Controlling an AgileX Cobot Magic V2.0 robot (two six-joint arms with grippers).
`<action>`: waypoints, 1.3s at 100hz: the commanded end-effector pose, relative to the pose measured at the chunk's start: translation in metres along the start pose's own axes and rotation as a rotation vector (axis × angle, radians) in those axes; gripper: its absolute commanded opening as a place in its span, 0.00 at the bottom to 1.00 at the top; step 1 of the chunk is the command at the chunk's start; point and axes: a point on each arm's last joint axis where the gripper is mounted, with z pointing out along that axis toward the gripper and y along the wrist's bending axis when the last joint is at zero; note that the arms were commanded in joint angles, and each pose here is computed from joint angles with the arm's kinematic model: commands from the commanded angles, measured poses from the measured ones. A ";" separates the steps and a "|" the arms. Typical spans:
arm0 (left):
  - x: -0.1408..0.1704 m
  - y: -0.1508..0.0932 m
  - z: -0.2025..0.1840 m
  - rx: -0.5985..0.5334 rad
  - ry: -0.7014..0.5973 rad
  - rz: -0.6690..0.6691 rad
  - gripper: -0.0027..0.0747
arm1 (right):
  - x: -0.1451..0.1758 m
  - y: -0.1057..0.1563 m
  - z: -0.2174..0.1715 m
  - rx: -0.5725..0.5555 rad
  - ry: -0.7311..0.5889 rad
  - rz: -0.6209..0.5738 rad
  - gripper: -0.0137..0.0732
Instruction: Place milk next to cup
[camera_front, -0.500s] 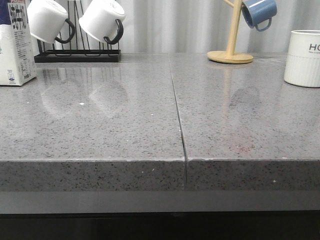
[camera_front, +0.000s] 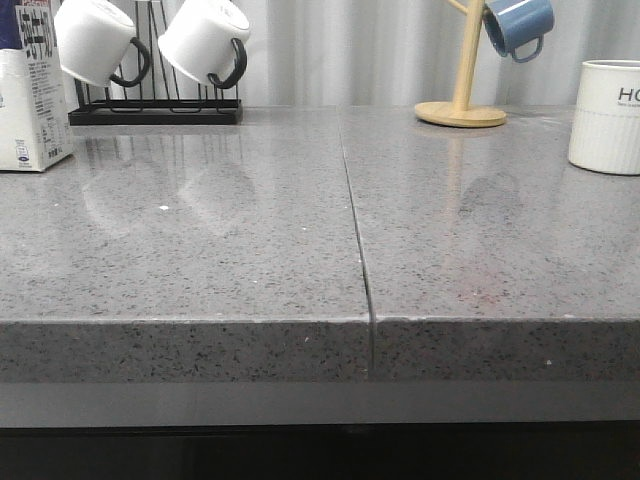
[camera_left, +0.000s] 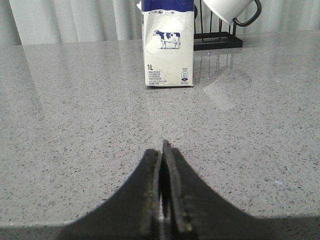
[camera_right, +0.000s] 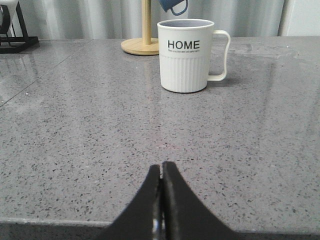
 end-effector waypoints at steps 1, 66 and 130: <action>0.007 -0.001 0.001 -0.005 -0.060 -0.002 0.01 | -0.010 0.000 -0.002 0.004 -0.099 -0.007 0.09; 0.007 -0.001 0.001 -0.005 -0.060 -0.002 0.01 | -0.093 0.006 0.006 0.000 0.037 -0.007 0.09; 0.007 -0.001 0.001 -0.005 -0.060 -0.002 0.01 | -0.087 0.001 0.098 0.028 0.022 -0.007 0.58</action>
